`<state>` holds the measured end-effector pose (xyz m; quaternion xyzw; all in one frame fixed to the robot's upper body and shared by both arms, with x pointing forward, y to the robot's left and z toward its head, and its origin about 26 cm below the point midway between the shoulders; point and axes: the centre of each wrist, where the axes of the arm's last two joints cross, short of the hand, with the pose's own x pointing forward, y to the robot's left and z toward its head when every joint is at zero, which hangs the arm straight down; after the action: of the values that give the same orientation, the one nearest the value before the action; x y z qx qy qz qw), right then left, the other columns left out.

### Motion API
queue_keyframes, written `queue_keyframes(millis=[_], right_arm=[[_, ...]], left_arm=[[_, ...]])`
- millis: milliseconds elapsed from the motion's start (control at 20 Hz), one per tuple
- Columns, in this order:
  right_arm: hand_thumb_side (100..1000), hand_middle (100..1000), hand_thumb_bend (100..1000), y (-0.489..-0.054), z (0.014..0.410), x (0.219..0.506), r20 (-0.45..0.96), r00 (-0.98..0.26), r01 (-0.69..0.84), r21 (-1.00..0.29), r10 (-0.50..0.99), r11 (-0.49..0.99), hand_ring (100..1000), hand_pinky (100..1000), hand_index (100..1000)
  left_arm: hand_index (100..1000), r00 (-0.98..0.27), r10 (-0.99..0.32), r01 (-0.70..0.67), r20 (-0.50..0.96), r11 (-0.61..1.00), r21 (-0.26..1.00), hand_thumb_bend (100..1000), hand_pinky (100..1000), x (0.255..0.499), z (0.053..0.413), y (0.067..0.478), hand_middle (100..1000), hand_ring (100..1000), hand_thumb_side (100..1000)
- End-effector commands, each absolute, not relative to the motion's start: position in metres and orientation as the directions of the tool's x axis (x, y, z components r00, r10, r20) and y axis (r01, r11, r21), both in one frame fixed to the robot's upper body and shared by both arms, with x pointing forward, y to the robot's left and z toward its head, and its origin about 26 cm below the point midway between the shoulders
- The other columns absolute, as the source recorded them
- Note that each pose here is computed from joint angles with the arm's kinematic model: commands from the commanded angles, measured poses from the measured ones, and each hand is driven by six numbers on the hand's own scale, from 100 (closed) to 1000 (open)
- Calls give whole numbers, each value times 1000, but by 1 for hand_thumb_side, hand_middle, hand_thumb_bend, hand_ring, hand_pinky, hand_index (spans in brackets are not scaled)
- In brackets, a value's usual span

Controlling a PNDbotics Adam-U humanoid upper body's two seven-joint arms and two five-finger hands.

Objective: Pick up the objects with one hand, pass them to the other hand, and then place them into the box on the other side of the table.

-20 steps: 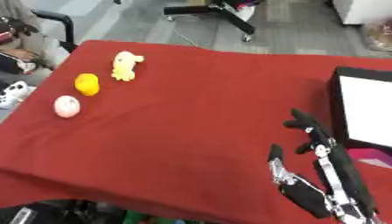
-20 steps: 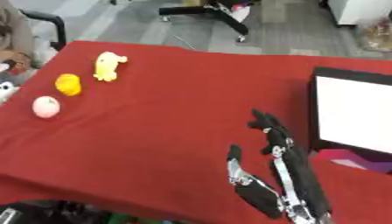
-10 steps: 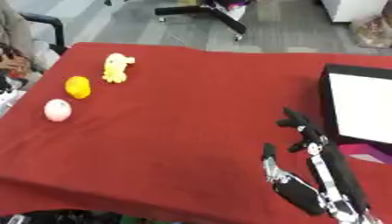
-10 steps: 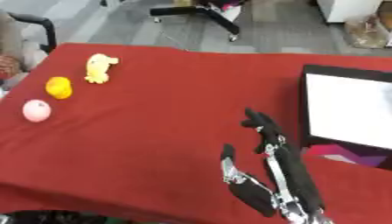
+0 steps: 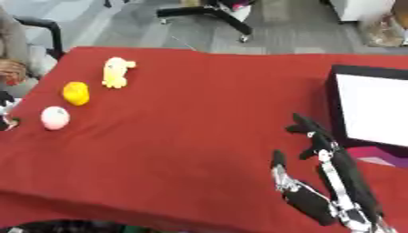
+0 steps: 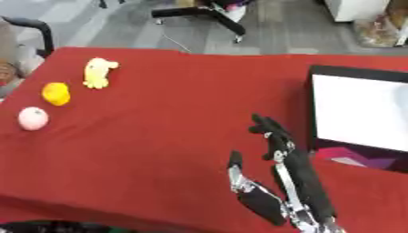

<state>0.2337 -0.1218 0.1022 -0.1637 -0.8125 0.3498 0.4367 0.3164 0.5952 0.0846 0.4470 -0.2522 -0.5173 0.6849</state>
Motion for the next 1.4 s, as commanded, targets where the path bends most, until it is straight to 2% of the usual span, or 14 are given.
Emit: queue_keyframes(millis=[50, 350, 500, 800, 1100, 1200, 1300, 1400], right_arm=[[625, 788, 100, -123, 109, 233, 585, -584, -32, -710, 563, 704, 1000, 571, 1000], [627, 788, 100, -122, 109, 233, 586, -583, -33, -709, 563, 704, 1000, 571, 1000], [627, 788, 100, -122, 109, 233, 586, -583, -34, -709, 562, 704, 1000, 571, 1000], [629, 788, 100, -122, 109, 232, 590, -580, -34, -706, 561, 708, 1000, 571, 1000], [631, 788, 100, -122, 109, 232, 593, -579, -34, -703, 560, 710, 1000, 571, 1000], [631, 788, 100, -121, 109, 232, 594, -579, -34, -702, 559, 711, 1000, 571, 1000], [632, 788, 100, -121, 109, 232, 593, -580, -33, -701, 558, 712, 1000, 571, 1000], [632, 788, 100, -121, 109, 233, 593, -581, -31, -701, 557, 713, 1000, 571, 1000]], left_arm=[[890, 367, -923, 435, -116, 60, 898, 207, 846, 307, 106, 612, 749, 731, 375], [883, 334, -940, 414, -73, 77, 907, 167, 842, 312, 110, 610, 744, 727, 356], [882, 290, -955, 425, -56, 76, 902, 218, 845, 317, 113, 607, 749, 732, 374], [882, 157, -986, 436, -56, 18, 900, 255, 851, 353, 137, 586, 761, 744, 413], [890, 47, -991, 467, -125, -89, 880, 373, 862, 387, 159, 557, 771, 754, 470], [891, 21, -989, 477, -148, -120, 871, 411, 861, 393, 163, 551, 773, 755, 469], [895, 7, -985, 490, -171, -146, 859, 486, 866, 396, 164, 548, 777, 760, 479], [895, 2, -980, 510, -198, -169, 843, 511, 867, 396, 162, 546, 779, 761, 492]])
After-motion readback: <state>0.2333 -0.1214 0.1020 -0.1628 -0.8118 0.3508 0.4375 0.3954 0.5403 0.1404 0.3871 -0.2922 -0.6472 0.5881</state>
